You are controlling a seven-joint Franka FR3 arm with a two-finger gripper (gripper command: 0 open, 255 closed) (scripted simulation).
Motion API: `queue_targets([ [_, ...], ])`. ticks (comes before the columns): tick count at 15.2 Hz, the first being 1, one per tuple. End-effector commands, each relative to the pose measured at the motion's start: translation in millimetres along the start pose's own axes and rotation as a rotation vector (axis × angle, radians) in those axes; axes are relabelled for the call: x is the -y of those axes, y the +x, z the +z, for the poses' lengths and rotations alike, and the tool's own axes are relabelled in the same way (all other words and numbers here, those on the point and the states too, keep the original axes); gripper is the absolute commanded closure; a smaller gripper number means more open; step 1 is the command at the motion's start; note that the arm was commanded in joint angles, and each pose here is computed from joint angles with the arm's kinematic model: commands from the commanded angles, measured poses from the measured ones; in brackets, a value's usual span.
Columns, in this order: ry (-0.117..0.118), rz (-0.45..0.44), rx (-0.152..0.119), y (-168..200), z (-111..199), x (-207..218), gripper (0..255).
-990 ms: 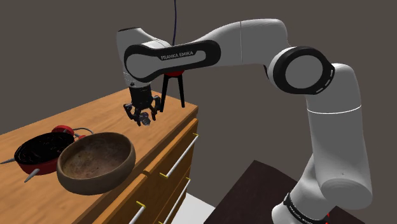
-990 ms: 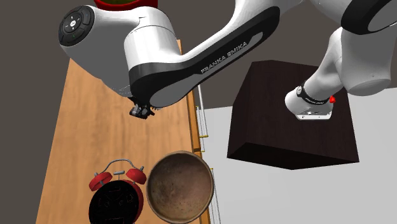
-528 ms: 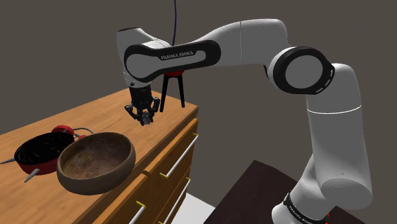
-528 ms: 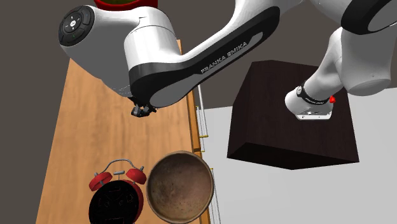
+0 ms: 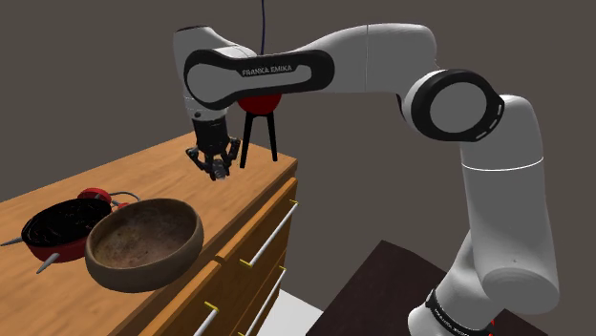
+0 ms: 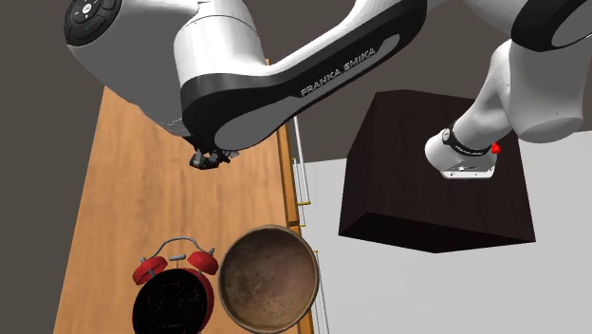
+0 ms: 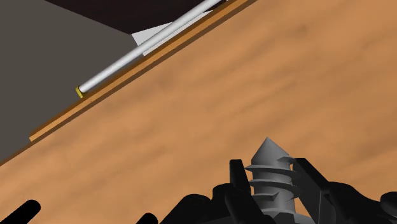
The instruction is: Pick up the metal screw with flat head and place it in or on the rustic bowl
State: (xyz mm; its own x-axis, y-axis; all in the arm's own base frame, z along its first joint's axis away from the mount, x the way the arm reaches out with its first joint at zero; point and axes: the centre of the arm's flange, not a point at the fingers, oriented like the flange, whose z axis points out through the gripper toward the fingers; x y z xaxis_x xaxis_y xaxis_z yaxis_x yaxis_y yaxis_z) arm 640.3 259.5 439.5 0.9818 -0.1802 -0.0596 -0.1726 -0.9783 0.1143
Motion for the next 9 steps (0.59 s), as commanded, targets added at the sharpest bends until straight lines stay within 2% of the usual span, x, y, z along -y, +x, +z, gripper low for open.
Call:
queue_targets([
  [1, 0.0, 0.0, 0.0, -1, -10, -1, 255],
  [9, 0.0, 0.0, 0.0, -4, -52, -6, 255],
])
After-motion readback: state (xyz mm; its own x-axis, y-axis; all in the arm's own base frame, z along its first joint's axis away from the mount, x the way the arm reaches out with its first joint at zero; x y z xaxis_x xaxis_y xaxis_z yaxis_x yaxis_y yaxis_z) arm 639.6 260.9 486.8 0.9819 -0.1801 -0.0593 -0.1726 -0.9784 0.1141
